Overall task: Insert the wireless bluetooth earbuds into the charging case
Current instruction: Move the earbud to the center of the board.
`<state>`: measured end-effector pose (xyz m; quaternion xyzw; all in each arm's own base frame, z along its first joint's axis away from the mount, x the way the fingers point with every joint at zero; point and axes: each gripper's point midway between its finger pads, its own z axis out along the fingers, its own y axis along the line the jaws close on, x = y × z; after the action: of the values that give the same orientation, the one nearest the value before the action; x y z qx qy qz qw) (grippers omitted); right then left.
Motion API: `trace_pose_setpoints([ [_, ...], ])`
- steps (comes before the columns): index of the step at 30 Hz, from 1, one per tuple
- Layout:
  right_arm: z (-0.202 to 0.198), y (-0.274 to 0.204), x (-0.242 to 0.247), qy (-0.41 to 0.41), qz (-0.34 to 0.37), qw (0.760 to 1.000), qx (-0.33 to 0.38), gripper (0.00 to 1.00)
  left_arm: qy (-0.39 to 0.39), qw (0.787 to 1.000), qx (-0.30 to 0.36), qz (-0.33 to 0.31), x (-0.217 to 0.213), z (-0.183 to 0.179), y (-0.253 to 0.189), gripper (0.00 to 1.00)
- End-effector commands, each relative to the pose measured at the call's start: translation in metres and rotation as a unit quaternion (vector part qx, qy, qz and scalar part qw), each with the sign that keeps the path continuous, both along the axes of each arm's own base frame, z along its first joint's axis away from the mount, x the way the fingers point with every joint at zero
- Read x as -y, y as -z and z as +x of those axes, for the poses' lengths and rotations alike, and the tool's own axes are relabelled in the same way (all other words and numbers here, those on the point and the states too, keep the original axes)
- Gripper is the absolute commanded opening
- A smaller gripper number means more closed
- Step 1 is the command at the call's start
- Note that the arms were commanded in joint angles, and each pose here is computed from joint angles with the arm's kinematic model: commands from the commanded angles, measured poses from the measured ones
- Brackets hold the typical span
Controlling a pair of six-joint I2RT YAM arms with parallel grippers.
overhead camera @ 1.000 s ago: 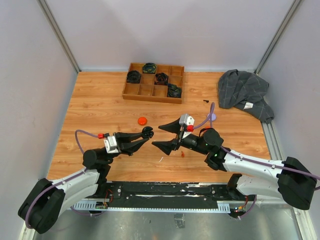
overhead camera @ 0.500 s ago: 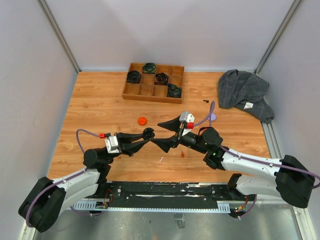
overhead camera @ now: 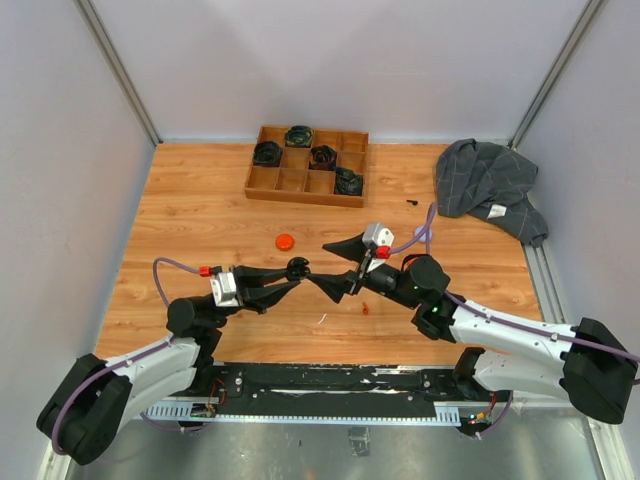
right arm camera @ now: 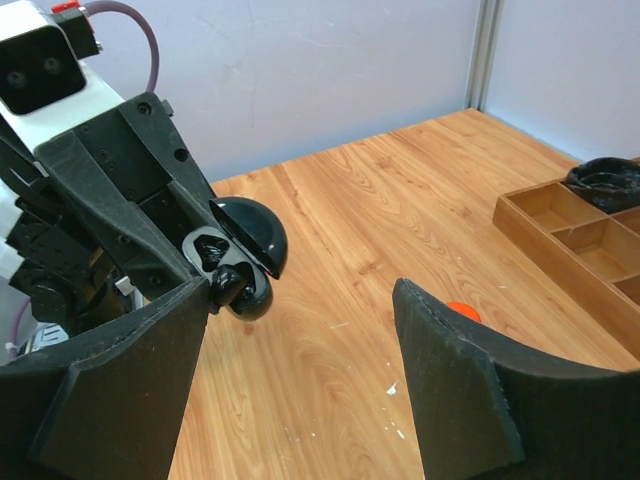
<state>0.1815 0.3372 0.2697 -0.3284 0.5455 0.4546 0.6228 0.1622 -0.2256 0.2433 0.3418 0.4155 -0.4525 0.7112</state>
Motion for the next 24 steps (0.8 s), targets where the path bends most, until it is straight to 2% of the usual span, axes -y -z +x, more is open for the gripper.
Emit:
trace_pose_setpoints([
  [1, 0.010, 0.006, 0.012, 0.028, -0.023, 0.999, 0.016, 0.75, 0.009, 1.000, 0.000, 0.006, -0.003, -0.011, 0.014, 0.00],
  [9, 0.016, 0.013, 0.017, 0.038, -0.049, 0.998, 0.009, 0.74, 0.013, 1.000, -0.001, 0.008, -0.002, -0.011, 0.014, 0.00],
  [14, 0.023, 0.012, 0.020, 0.050, -0.083, 0.995, 0.002, 0.74, -0.017, 1.000, -0.020, 0.008, -0.005, 0.002, 0.019, 0.00],
  [18, 0.048, 0.039, 0.038, 0.108, -0.172, 0.978, -0.049, 0.74, -0.048, 0.998, -0.038, 0.010, -0.009, 0.014, 0.024, 0.00],
  [24, 0.094, 0.068, 0.081, 0.177, -0.247, 0.945, -0.124, 0.75, -0.084, 0.995, -0.058, 0.018, -0.013, 0.028, 0.032, 0.00],
])
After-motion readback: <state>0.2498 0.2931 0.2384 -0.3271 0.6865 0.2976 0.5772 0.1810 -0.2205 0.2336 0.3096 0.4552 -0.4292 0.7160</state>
